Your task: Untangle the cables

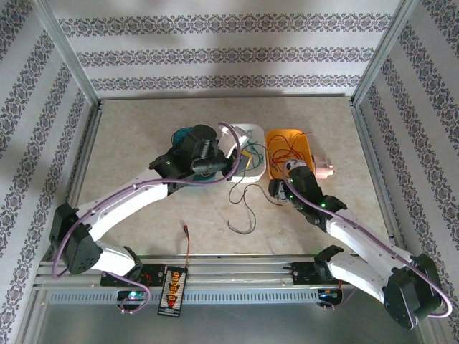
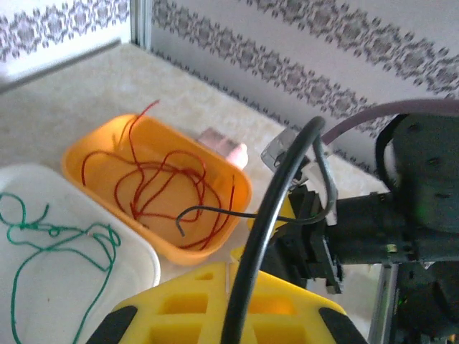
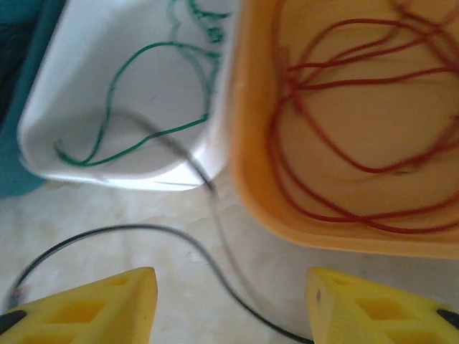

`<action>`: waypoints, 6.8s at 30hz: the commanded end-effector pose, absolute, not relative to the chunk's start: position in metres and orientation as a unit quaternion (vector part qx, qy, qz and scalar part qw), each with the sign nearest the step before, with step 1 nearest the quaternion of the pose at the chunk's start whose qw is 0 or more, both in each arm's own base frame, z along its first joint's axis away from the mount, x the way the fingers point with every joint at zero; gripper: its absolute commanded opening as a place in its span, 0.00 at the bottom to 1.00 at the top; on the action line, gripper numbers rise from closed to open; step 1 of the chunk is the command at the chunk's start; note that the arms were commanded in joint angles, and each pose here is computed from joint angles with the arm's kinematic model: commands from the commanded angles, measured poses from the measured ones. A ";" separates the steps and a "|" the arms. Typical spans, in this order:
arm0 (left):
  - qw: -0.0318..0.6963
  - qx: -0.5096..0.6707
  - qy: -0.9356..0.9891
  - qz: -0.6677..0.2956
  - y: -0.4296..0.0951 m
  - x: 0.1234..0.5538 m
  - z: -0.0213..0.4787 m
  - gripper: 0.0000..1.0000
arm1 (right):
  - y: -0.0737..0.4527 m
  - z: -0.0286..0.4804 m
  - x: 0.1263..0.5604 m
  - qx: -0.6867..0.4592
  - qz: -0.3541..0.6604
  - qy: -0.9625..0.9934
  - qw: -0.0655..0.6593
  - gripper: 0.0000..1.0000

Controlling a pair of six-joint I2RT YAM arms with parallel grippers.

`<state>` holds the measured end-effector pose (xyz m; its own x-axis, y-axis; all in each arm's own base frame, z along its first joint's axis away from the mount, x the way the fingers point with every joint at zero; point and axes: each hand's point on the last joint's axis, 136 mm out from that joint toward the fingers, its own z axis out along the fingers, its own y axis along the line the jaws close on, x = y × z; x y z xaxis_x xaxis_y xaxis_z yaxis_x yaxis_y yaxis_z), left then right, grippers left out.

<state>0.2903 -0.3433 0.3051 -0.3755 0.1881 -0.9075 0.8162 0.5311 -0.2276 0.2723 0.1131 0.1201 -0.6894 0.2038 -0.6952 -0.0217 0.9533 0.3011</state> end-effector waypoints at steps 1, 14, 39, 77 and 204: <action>0.474 0.333 0.722 -0.379 -0.348 0.284 0.342 0.00 | 0.084 0.115 0.269 0.108 0.105 0.904 0.399 0.60; 0.466 0.396 0.634 -0.473 -0.352 0.235 0.409 0.00 | 0.066 0.108 0.264 0.152 0.103 0.901 0.394 0.60; 0.380 0.372 0.810 -0.246 -0.346 0.305 0.277 0.00 | 0.067 0.106 0.264 0.148 0.103 0.902 0.392 0.61; 0.400 0.063 0.909 -0.100 -0.163 0.472 0.178 0.00 | 0.077 0.110 0.266 0.112 0.113 0.910 0.383 0.61; 0.320 0.451 0.826 -0.109 -0.385 0.249 0.124 0.00 | 0.055 0.090 0.258 0.174 0.106 0.916 0.345 0.62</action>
